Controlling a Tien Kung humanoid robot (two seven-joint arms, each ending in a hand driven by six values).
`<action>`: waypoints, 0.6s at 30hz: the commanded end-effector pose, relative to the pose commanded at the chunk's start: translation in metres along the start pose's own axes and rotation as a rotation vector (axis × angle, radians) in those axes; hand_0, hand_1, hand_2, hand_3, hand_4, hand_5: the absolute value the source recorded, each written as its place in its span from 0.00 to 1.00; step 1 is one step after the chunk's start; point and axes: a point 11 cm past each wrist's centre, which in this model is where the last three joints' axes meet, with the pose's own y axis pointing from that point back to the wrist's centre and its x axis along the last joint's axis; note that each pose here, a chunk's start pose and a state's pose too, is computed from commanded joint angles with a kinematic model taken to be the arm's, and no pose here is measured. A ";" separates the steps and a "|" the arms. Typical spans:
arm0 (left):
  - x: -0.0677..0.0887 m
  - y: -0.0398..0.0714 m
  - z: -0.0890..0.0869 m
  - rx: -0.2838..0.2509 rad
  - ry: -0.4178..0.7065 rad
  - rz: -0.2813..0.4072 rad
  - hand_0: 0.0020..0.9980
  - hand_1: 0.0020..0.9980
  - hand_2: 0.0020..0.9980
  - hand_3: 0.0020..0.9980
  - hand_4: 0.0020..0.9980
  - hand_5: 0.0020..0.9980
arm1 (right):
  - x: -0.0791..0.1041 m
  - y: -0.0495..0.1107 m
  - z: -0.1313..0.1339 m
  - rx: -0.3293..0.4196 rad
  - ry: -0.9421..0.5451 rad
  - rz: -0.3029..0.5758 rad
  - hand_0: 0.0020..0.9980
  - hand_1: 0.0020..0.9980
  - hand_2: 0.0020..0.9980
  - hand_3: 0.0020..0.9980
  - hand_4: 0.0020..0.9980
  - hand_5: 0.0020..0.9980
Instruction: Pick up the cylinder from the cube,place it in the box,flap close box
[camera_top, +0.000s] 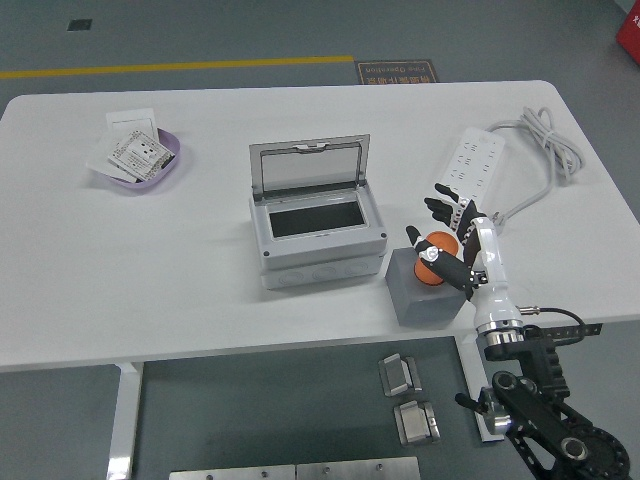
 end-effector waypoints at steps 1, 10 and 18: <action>0.000 0.000 0.000 0.000 0.000 0.000 0.65 0.64 0.52 0.66 0.70 0.34 | 0.000 0.000 0.001 -0.003 0.001 -0.002 0.75 0.73 0.69 0.77 0.87 0.14; -0.001 0.000 0.003 -0.005 -0.003 -0.002 0.65 0.64 0.52 0.66 0.70 0.34 | -0.002 0.004 0.013 -0.040 0.006 -0.014 0.74 0.72 0.66 0.74 0.89 0.17; -0.002 0.000 0.003 -0.006 -0.005 -0.004 0.65 0.64 0.52 0.66 0.70 0.34 | -0.004 0.006 0.018 -0.058 0.013 -0.016 0.72 0.70 0.65 0.72 0.86 0.13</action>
